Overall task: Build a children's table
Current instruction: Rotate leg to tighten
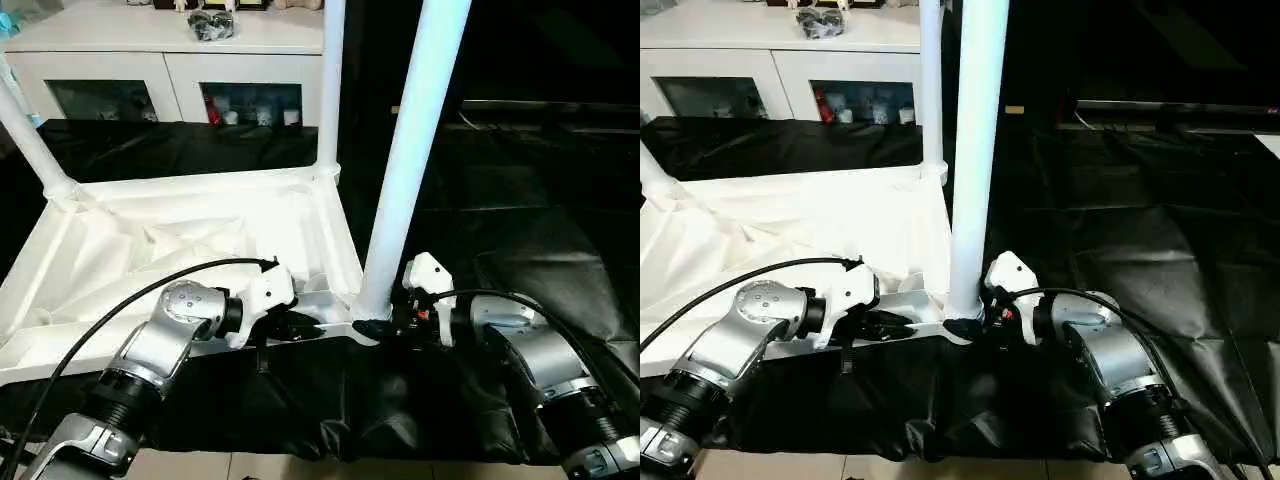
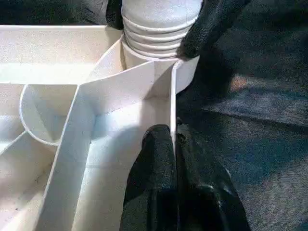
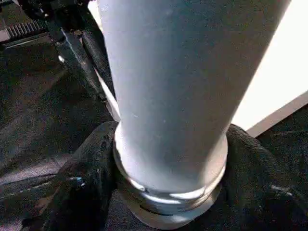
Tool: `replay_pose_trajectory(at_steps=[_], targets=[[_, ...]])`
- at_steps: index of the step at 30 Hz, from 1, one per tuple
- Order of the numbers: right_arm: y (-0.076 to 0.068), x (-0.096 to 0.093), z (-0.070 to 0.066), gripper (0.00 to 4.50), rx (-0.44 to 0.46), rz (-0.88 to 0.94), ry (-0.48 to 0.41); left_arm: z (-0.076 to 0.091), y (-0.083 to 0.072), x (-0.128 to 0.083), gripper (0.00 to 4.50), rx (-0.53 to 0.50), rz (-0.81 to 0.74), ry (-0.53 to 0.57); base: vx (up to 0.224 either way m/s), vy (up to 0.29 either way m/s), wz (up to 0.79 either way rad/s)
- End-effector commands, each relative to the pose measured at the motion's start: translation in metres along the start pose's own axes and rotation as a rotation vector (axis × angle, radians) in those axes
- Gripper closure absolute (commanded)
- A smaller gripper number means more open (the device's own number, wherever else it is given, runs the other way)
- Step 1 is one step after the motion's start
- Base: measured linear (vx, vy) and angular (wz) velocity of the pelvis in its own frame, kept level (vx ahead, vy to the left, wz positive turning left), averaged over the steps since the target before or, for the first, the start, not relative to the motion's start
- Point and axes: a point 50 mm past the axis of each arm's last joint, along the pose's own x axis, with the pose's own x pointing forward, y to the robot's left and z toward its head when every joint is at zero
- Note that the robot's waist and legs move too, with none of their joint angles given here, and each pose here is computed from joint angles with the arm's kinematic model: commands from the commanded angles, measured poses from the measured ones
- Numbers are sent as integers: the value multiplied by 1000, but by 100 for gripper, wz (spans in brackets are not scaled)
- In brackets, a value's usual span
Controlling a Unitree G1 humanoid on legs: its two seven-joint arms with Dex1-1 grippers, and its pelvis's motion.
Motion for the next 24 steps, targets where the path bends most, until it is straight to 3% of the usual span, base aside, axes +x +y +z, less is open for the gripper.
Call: replay_pose_trajectory(at_steps=[1, 6, 10, 16, 17, 19, 24], targets=[[5, 10, -1, 174, 3, -18, -21, 13, 1, 7, 450, 36, 20, -61, 0, 0, 0], [-6, 29, -7, 174, 84, -283, -52, 18, 16, 20, 450, 5, 218, -60, 0, 0, 0], [-11, 55, -7, 175, 204, -507, -78, 31, 21, 43, 450, -1, 316, -60, 0, 0, 0], [-1, 82, 8, 175, 147, -498, -96, 40, 17, 64, 450, 22, 321, -58, 0, 0, 0], [1, 83, 10, 175, 164, -476, -118, 40, 16, 65, 450, 25, 316, -59, 0, 0, 0], [1, 81, 11, 119, 187, -450, -145, 40, 15, 65, 450, 28, 305, -64, 0, 0, 0], [-8, 63, 6, 61, 156, -424, -136, 34, 11, 58, 450, 37, 260, -68, 0, 0, 0]])
